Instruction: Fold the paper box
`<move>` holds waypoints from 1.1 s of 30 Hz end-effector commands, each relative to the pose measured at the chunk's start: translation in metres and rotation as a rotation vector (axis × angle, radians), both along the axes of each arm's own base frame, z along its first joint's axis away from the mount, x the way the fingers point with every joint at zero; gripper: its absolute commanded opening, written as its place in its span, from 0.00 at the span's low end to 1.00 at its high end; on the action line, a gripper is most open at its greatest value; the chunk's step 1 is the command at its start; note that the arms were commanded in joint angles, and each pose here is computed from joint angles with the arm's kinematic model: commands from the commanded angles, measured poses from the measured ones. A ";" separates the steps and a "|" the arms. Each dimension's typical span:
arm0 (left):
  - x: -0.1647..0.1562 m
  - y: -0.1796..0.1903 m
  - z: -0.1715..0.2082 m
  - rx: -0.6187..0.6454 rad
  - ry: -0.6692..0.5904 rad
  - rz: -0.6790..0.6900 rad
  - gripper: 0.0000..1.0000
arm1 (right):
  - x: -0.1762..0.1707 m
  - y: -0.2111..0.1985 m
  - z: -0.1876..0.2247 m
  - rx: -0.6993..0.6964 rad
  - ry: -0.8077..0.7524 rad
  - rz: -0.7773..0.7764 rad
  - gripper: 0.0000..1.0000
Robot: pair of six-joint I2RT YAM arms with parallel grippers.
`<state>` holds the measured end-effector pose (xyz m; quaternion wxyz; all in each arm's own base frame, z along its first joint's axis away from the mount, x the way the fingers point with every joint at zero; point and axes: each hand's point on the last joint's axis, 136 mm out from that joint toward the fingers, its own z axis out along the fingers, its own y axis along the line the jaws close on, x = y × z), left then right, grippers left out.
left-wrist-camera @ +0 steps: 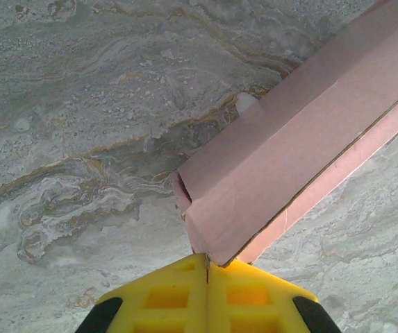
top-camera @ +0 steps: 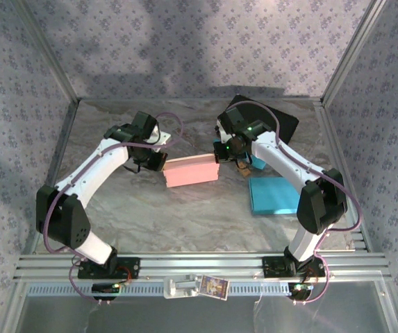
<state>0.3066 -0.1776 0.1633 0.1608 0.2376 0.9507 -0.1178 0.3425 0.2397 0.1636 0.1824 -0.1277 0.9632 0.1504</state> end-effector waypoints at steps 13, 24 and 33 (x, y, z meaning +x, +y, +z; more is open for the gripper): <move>-0.008 -0.015 0.017 -0.131 0.207 0.196 0.00 | 0.000 0.004 0.003 -0.022 -0.018 -0.026 0.00; -0.002 -0.022 0.023 -0.190 0.280 0.291 0.00 | -0.003 0.007 0.003 -0.022 -0.018 -0.018 0.00; -0.001 -0.024 0.024 -0.206 0.319 0.322 0.00 | -0.004 0.007 0.004 -0.025 -0.019 -0.016 0.00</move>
